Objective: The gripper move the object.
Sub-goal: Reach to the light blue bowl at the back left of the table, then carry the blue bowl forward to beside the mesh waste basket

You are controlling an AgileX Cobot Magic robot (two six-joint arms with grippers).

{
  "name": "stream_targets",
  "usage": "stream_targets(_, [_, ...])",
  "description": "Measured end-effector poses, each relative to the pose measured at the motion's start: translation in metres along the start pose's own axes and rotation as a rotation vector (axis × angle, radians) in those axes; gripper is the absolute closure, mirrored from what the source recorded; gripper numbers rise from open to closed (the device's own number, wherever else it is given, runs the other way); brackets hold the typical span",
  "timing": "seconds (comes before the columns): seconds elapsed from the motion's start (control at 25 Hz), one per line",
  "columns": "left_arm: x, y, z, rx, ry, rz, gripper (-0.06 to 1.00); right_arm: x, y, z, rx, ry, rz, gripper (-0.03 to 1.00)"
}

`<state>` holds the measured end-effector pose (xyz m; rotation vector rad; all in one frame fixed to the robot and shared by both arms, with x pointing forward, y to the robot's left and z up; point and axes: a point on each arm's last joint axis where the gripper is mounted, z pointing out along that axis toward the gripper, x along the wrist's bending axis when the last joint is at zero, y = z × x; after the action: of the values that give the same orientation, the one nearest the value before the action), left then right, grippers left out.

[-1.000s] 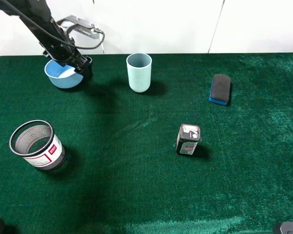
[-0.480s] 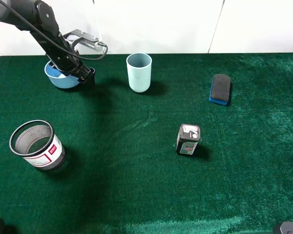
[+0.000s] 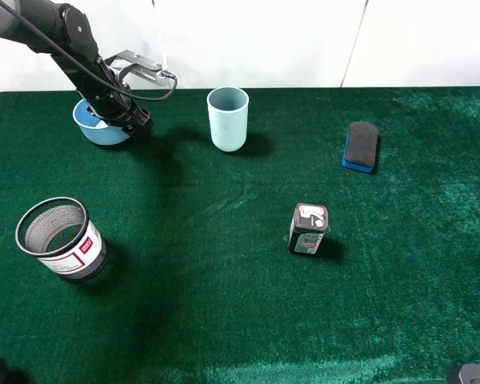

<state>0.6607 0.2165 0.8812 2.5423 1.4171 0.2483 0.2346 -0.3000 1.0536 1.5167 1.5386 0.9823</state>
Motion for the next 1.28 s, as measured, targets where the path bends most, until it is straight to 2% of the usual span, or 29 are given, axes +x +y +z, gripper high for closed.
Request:
stream_targets(0.12, [0.0001,0.0002,0.0,-0.002,0.001,0.0,0.47,0.0,0.0,0.0,0.0,0.0,0.0,0.28])
stream_targets(0.56, [0.0003,0.0002,0.0,-0.002,0.004,0.003,0.88,0.0,0.0,0.0,0.0,0.0,0.0,0.28])
stream_targets(0.68, [0.0003,0.0002,0.0,-0.002,0.004,0.003,0.9,0.0,0.0,0.0,0.0,0.0,0.0,0.28])
stream_targets(1.28, [0.0001,-0.0002,-0.0014,0.004,0.001,0.004,0.9,0.0,0.0,0.0,0.0,0.0,0.0,0.28])
